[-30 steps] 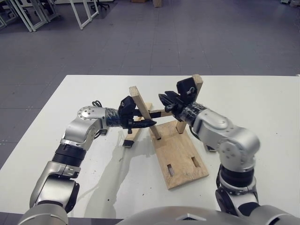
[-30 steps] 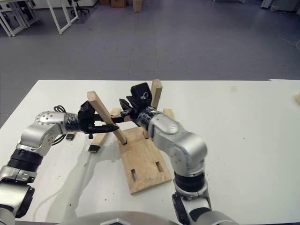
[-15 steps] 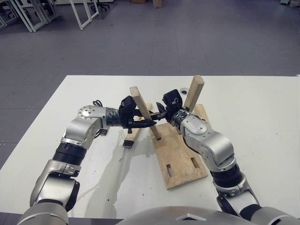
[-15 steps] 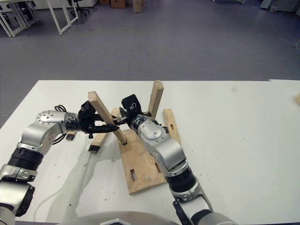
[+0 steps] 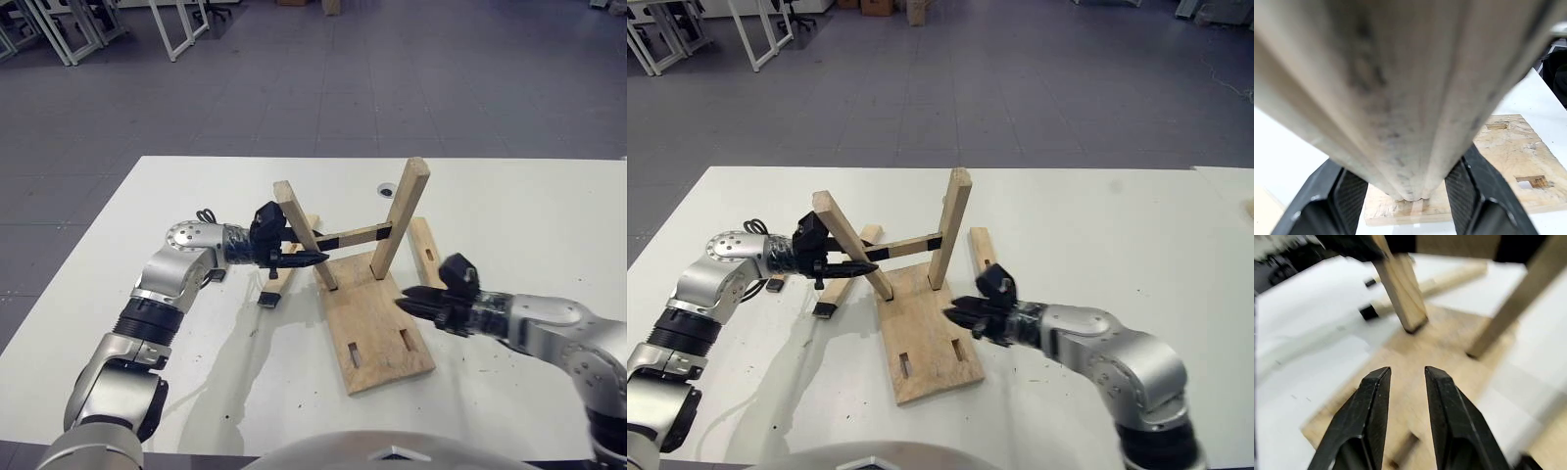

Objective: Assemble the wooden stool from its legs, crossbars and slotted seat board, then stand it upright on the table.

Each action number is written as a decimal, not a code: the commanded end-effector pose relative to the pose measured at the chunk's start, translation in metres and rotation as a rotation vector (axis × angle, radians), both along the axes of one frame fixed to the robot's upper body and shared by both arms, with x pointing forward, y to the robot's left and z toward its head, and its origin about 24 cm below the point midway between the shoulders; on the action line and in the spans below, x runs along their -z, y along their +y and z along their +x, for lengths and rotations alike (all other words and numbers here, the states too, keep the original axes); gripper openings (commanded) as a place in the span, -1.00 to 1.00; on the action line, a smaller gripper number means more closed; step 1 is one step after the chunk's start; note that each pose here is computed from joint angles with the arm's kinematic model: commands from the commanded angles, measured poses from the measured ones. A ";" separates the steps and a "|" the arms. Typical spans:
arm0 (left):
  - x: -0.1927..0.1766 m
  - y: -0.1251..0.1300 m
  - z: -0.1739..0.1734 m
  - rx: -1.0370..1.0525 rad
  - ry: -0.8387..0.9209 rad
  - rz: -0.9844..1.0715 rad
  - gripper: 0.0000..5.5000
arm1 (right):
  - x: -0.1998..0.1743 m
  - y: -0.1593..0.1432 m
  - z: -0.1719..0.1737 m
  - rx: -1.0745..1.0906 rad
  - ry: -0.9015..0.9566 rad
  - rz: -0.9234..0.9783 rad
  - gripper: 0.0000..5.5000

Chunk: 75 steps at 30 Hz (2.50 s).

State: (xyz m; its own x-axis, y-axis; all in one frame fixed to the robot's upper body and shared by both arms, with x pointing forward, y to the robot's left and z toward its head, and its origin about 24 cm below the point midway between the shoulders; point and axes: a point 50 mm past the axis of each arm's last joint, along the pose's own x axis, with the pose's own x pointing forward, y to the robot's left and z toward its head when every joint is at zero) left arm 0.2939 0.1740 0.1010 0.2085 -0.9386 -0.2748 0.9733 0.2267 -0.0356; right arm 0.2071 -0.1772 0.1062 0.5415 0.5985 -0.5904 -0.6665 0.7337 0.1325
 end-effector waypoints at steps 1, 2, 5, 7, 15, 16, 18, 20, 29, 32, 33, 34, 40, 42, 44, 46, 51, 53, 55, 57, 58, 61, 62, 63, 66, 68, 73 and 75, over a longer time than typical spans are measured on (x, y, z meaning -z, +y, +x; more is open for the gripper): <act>0.071 0.028 -0.028 -0.035 0.187 0.469 -0.25 | -0.008 -0.054 0.056 0.557 -0.239 -0.224 -0.54; 0.072 0.028 -0.030 -0.033 0.194 0.463 -0.25 | -0.008 -0.052 0.063 0.603 -0.262 -0.229 -0.54; 0.076 0.029 -0.034 -0.023 0.210 0.463 -0.25 | -0.009 0.026 0.079 0.416 -0.305 -0.019 -0.54; 0.076 0.029 -0.034 0.000 0.215 0.465 -0.25 | -0.026 0.103 0.056 0.086 -0.292 0.249 -0.54; 0.071 0.018 -0.016 0.058 0.125 0.422 -0.25 | -0.012 0.109 0.018 -0.140 -0.153 0.199 -0.54; 0.069 0.016 -0.011 0.051 0.089 0.373 -0.25 | -0.003 0.087 0.011 -0.197 -0.095 0.123 -0.54; 0.063 0.012 -0.006 0.077 0.032 0.284 -0.25 | 0.007 0.050 -0.001 -0.304 0.008 0.006 -0.54; 0.054 0.005 -0.001 0.130 -0.053 0.239 -0.25 | 0.007 0.027 -0.005 -0.377 0.060 -0.031 -0.54; 0.008 -0.024 0.027 0.332 -0.288 0.185 -0.25 | 0.031 0.039 -0.006 -0.590 0.067 -0.002 -0.54; 0.004 -0.028 0.031 0.321 -0.315 0.169 -0.25 | 0.039 0.043 -0.011 -0.604 0.071 0.001 -0.54; 0.003 -0.029 0.032 0.313 -0.323 0.165 -0.25 | 0.041 0.044 -0.013 -0.605 0.073 0.003 -0.54; 0.003 -0.029 0.033 0.306 -0.327 0.162 -0.13 | 0.043 0.044 -0.015 -0.604 0.076 0.001 -0.56; 0.000 -0.025 0.040 0.289 -0.346 0.199 0.29 | 0.053 0.042 -0.020 -0.573 0.079 -0.018 -0.56; 0.000 -0.017 0.041 0.315 -0.332 0.269 0.40 | 0.055 0.043 -0.021 -0.557 0.075 -0.017 -0.56; -0.001 -0.005 0.043 0.310 -0.308 0.321 0.53 | 0.056 0.044 -0.020 -0.541 0.066 -0.017 -0.56; -0.005 0.009 0.044 0.286 -0.263 0.349 0.63 | 0.057 0.045 -0.018 -0.515 0.055 -0.014 -0.56; -0.041 0.055 0.053 -0.099 -0.236 0.413 0.91 | 0.056 0.046 -0.013 -0.443 0.038 -0.003 -0.27; -0.077 0.065 0.057 -0.445 -0.256 0.250 0.91 | 0.057 0.045 -0.014 -0.417 0.030 -0.008 -0.19; -0.108 0.059 0.052 -0.653 -0.251 0.079 0.91 | 0.058 0.043 -0.016 -0.398 0.036 -0.011 -0.19; -0.137 0.041 0.047 -0.785 -0.244 -0.122 0.91 | 0.062 0.040 -0.020 -0.374 0.056 -0.027 -0.19; -0.149 0.025 0.043 -0.817 -0.215 -0.237 0.91 | 0.065 0.038 -0.021 -0.358 0.068 -0.041 -0.19; -0.166 -0.020 0.029 -0.771 -0.067 -0.440 0.91 | 0.068 0.036 -0.022 -0.334 0.083 -0.067 -0.19; -0.169 -0.035 0.025 -0.733 -0.013 -0.478 0.91 | 0.069 0.036 -0.022 -0.329 0.084 -0.070 -0.19; -0.171 -0.047 0.021 -0.708 0.022 -0.496 0.91 | 0.070 0.036 -0.022 -0.325 0.085 -0.072 -0.19; -0.165 -0.059 0.018 -0.733 0.094 -0.476 0.91 | 0.071 0.038 -0.023 -0.322 0.087 -0.072 -0.19; -0.162 -0.062 0.017 -0.741 0.115 -0.467 0.91 | 0.070 0.039 -0.023 -0.319 0.085 -0.069 -0.19; -0.251 -0.056 0.000 -0.688 -0.287 -0.799 0.91 | 0.069 0.041 -0.019 -0.298 0.068 -0.064 -0.19; -0.250 -0.058 0.000 -0.685 -0.282 -0.785 0.77 | 0.069 0.041 -0.019 -0.298 0.068 -0.065 -0.18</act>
